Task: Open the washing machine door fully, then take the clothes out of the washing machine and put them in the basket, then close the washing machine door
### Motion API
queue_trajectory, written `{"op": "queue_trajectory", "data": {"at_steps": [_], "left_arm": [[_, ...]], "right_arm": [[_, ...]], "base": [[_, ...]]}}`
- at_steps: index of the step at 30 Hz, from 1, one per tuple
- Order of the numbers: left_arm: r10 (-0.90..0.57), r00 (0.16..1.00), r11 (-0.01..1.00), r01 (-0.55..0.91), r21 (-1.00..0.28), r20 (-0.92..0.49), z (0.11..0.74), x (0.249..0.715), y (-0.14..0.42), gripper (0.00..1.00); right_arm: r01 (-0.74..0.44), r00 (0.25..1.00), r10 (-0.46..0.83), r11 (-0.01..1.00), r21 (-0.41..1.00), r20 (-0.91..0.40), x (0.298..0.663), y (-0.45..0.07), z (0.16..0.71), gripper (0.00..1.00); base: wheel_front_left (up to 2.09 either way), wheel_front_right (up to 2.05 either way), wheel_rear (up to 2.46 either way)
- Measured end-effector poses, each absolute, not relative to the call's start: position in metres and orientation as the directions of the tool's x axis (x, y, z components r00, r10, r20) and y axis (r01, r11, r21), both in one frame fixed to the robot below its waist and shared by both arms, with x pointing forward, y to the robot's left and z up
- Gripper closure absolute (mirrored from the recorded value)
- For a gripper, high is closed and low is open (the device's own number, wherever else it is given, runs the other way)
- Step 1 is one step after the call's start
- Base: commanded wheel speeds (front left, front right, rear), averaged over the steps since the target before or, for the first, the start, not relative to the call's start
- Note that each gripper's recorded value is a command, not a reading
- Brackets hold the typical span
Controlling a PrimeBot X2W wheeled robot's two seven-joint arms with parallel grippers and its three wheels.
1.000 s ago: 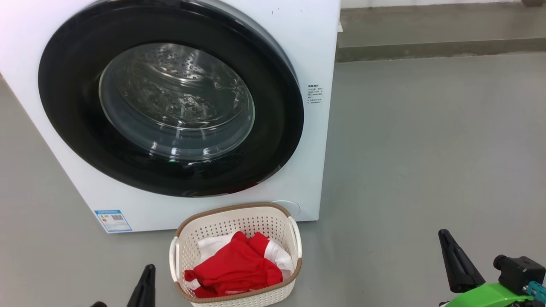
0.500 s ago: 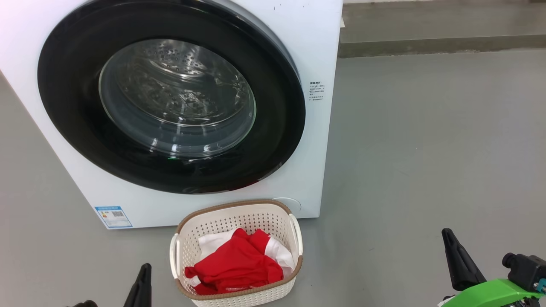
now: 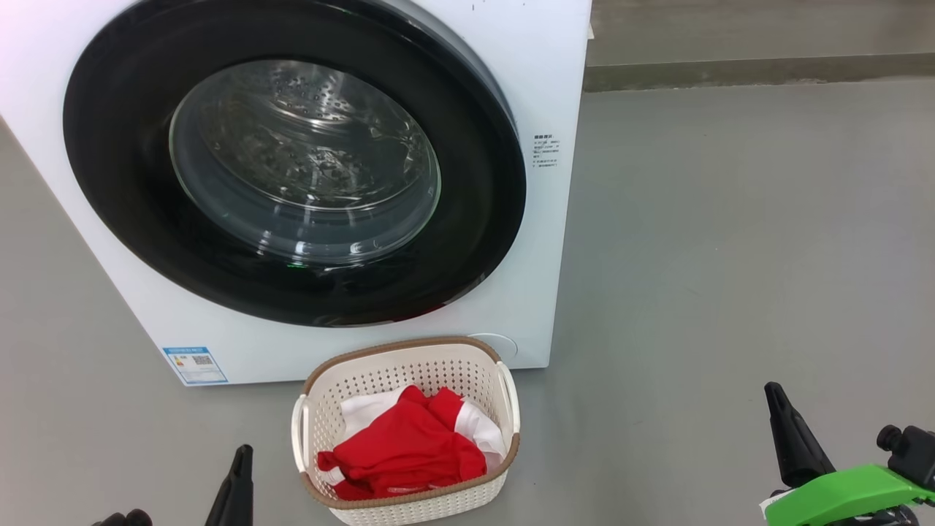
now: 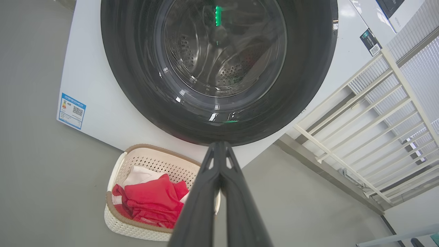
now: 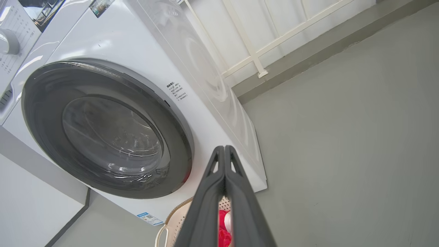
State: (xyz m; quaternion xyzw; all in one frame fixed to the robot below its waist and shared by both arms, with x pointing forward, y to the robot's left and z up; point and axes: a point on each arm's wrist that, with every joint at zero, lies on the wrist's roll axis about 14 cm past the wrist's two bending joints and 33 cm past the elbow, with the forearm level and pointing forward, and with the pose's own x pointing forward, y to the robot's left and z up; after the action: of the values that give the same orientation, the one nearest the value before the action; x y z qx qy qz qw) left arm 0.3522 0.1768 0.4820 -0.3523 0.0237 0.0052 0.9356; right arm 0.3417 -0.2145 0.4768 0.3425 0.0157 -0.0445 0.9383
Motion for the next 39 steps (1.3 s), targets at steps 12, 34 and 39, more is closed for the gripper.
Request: {"op": "queue_trajectory", "data": {"at_steps": [12,34,39], "left_arm": [[-0.003,0.998,0.661,-0.051,-0.748,-0.07,0.479,0.356,0.179,1.0],[-0.003,0.996,0.479,-0.077,-0.875,-0.089,0.479,0.363,0.183,1.0],[-0.004,0.995,0.421,-0.088,-0.903,-0.098,0.476,0.363,0.184,1.0]], "right_arm": [[0.102,0.995,-0.07,0.671,0.734,-0.074,0.347,-0.213,0.477,1.0],[0.118,0.993,-0.071,0.476,0.872,-0.095,0.356,-0.213,0.475,1.0],[0.122,0.992,-0.064,0.418,0.9,-0.105,0.356,-0.211,0.473,1.0]], "base": [[0.0,0.0,0.0],[0.0,0.0,0.0],[0.0,0.0,0.0]]}}
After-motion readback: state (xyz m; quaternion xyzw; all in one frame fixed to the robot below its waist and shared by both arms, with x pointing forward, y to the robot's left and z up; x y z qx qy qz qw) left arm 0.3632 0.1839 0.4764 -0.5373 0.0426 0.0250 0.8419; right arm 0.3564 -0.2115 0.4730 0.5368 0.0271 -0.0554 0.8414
